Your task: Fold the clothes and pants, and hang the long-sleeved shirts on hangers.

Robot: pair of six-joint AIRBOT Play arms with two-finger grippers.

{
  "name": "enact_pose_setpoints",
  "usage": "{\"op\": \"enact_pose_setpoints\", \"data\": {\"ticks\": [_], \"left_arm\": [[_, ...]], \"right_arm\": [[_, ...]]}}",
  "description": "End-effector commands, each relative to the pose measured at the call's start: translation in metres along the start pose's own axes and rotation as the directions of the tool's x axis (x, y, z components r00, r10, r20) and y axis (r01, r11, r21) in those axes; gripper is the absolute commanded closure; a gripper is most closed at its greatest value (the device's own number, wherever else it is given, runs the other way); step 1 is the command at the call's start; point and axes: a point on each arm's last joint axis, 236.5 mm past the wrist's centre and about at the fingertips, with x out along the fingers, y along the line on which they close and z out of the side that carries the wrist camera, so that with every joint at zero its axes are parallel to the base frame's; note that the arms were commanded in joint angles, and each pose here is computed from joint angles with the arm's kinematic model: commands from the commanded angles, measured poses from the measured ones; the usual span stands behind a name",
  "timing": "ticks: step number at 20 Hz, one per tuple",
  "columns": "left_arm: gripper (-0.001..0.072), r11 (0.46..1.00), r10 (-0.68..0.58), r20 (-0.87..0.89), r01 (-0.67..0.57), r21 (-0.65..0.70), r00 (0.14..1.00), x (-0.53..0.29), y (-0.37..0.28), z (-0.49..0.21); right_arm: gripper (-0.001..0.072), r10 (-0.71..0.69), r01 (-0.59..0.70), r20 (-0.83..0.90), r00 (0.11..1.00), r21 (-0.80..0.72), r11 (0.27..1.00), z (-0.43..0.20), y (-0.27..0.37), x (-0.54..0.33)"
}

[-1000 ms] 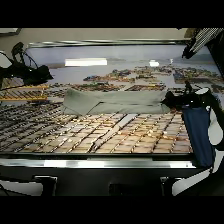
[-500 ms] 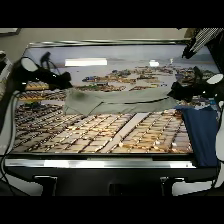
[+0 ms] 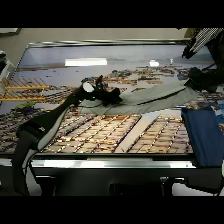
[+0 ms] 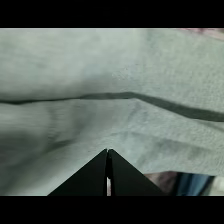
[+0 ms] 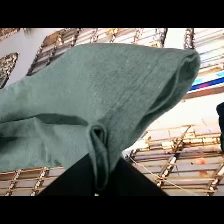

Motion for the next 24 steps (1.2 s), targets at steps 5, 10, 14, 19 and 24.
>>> {"op": "enact_pose_setpoints", "data": {"ticks": [5, 10, 14, 19, 24], "left_arm": [[0.0695, 0.993, -0.105, 0.009, 0.105, -0.045, 0.994, 0.076, -0.040, -0.045], [0.0695, 0.987, -0.134, -0.053, 0.128, -0.101, 0.990, 0.108, -0.047, -0.071], [0.0695, 0.988, -0.127, -0.117, 0.116, -0.100, 0.985, 0.122, -0.053, -0.106], [0.0696, 0.986, -0.164, -0.135, 0.162, -0.026, 0.977, 0.076, -0.070, -0.075], [0.0697, 0.974, 0.034, -0.081, -0.015, 0.225, 0.996, -0.054, -0.051, -0.002]], "right_arm": [[0.0670, -0.053, 0.054, 0.031, 0.998, -0.006, 0.999, -0.003, -0.002, -0.031], [0.0670, -0.037, 0.038, 0.066, 0.997, -0.009, 0.999, 0.002, 0.003, -0.037], [0.0670, 0.006, -0.006, 0.128, 0.992, -0.007, 1.000, 0.016, 0.013, -0.038], [0.0670, 0.106, -0.099, 0.167, 0.980, -0.046, 0.994, 0.026, 0.037, -0.040], [0.0670, 0.223, -0.209, 0.094, 0.970, -0.136, 0.968, 0.004, 0.094, -0.029]]}}
